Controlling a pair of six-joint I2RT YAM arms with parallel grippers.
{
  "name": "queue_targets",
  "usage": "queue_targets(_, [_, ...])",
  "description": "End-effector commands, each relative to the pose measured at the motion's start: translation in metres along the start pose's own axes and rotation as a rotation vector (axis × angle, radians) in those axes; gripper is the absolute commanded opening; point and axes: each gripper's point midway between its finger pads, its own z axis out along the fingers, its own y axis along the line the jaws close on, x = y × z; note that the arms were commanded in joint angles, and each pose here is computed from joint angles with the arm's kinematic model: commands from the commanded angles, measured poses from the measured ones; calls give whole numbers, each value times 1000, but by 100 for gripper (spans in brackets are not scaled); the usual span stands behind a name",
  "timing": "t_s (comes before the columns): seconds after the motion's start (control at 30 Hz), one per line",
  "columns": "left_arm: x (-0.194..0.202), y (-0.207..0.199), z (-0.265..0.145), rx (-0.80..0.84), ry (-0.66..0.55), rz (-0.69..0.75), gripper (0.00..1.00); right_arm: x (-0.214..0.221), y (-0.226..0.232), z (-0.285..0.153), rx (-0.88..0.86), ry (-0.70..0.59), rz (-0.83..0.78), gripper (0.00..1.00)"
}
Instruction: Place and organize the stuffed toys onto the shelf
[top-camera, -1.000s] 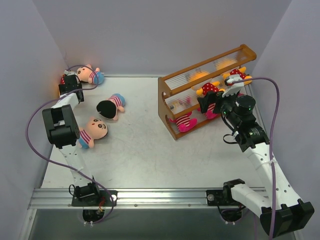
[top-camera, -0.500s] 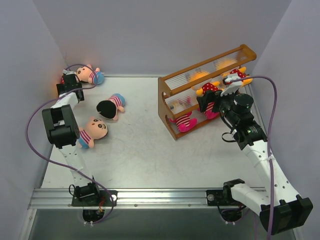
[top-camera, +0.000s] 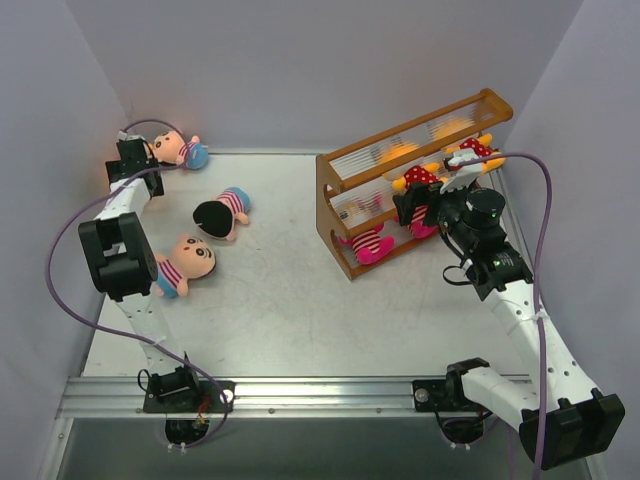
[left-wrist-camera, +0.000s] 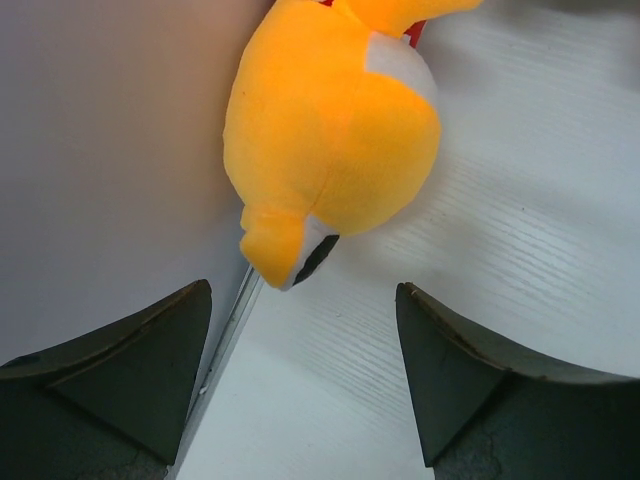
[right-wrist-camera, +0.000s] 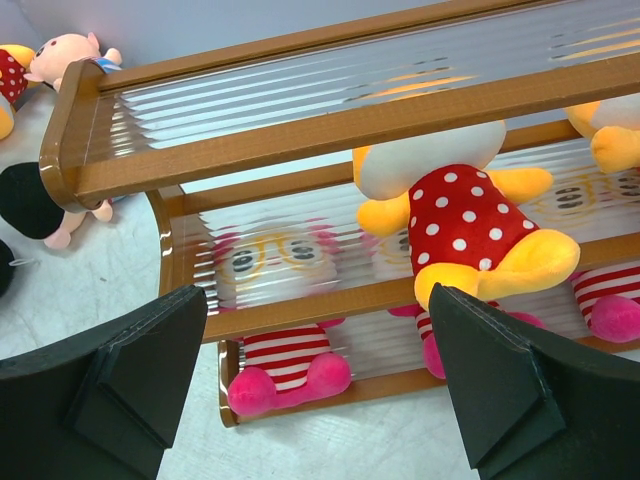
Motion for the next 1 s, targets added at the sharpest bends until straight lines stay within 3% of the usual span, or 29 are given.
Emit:
queue_targets(0.0, [-34, 19, -15, 3, -41, -44, 83, -11, 3, 3, -18, -55, -14, 100])
queue_targets(0.6, [-12, 1, 30, 34, 47, -35, 72, -4, 1, 5, -10, -43, -16, 100])
queue_targets(0.7, [-10, -2, 32, 50, 48, -33, 53, -2, 0, 6, -8, -38, -15, 100])
queue_targets(0.83, [-11, -2, 32, 53, 37, -30, 36, -2, 0, 7, -10, -39, -12, 99])
queue_targets(0.97, [-17, -1, 26, 59, 14, -30, 11, -4, 0, 7, -10, -42, -12, 100])
